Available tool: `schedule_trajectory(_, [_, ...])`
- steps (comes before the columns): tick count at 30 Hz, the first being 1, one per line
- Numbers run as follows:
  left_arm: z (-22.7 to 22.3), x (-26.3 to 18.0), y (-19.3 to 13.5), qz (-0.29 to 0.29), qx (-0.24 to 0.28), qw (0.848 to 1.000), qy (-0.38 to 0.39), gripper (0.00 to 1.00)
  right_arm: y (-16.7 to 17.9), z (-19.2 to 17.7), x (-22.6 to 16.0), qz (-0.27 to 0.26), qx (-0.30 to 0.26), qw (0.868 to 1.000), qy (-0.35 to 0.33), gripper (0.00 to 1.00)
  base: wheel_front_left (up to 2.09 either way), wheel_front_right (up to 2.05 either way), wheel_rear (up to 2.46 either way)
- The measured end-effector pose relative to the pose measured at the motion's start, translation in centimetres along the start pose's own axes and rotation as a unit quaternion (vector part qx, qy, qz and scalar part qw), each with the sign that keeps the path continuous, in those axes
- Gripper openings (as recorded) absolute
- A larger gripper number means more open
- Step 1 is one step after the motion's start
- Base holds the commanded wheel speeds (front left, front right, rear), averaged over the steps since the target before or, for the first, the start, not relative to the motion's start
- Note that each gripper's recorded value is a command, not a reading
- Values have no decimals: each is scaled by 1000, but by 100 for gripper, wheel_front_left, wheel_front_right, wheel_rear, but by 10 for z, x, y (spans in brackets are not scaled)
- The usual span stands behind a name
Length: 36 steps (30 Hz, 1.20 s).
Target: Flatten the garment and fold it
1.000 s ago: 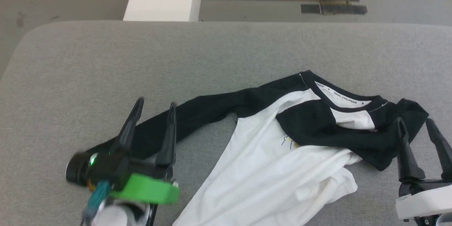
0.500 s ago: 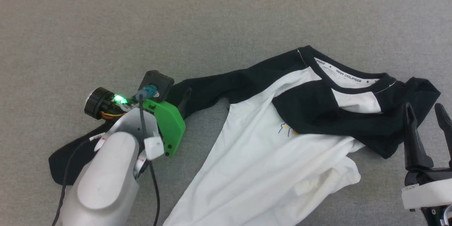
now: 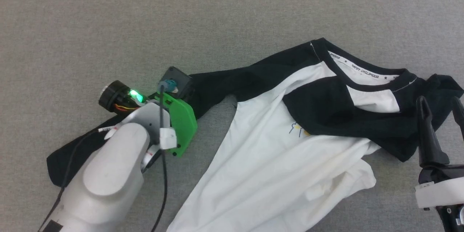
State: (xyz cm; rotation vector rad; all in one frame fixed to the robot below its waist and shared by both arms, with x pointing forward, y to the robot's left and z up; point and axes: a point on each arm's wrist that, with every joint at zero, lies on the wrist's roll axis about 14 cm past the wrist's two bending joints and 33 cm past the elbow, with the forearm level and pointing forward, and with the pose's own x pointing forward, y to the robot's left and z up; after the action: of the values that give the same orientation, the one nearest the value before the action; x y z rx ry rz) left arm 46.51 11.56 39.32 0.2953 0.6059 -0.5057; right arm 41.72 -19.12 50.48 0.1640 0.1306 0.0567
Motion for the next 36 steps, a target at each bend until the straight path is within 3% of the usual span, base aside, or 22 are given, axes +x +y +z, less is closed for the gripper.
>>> schedule_trajectory(5, [21, -16, 31, 65, -47, 994, -72, 0, 4, 4, 1, 6, 2, 1000, -6, 100, 0, 0, 0])
schedule_trajectory(9, [16, -47, 59, 139, -100, 979, -110, 0, 9, 7, 2, 15, 3, 1000, -11, 100, 0, 0, 0])
schedule_trajectory(14, [-29, -97, 89, 244, -168, 950, -98, 0, 17, 6, 3, 27, 10, 1000, -9, 100, 0, 0, 0])
schedule_trajectory(19, [-99, -141, 89, 333, -221, 916, -29, 0, 24, 4, 3, 37, 13, 999, -4, 100, 0, 0, 0])
schedule_trajectory(21, [-114, -149, 81, 337, -235, 911, -14, 0, 26, 3, 3, 41, 14, 999, -1, 100, 0, 0, 0])
schedule_trajectory(22, [-114, -150, 77, 336, -249, 908, -21, 11, 27, 2, 2, 42, 14, 999, 1, 100, 0, 0, 0])
schedule_trajectory(23, [-110, -149, 72, 329, -258, 908, -31, 45, 28, 2, 2, 43, 14, 999, 2, 100, 0, 0, 0])
schedule_trajectory(24, [-106, -148, 70, 324, -263, 908, -41, 100, 28, 2, 2, 44, 14, 999, 3, 100, 0, 0, 0])
schedule_trajectory(29, [-68, -144, 61, 291, -288, 905, -117, 100, 36, 3, 1, 55, 15, 998, 4, 100, 0, 0, 0])
schedule_trajectory(31, [-15, -145, 69, 267, -256, 910, -190, 100, 37, 4, -1, 55, 16, 998, 4, 100, 0, 0, 0])
schedule_trajectory(36, [32, -124, 60, 207, -174, 939, -213, 100, 33, -3, 0, 49, 17, 999, 14, 100, 0, 0, 0])
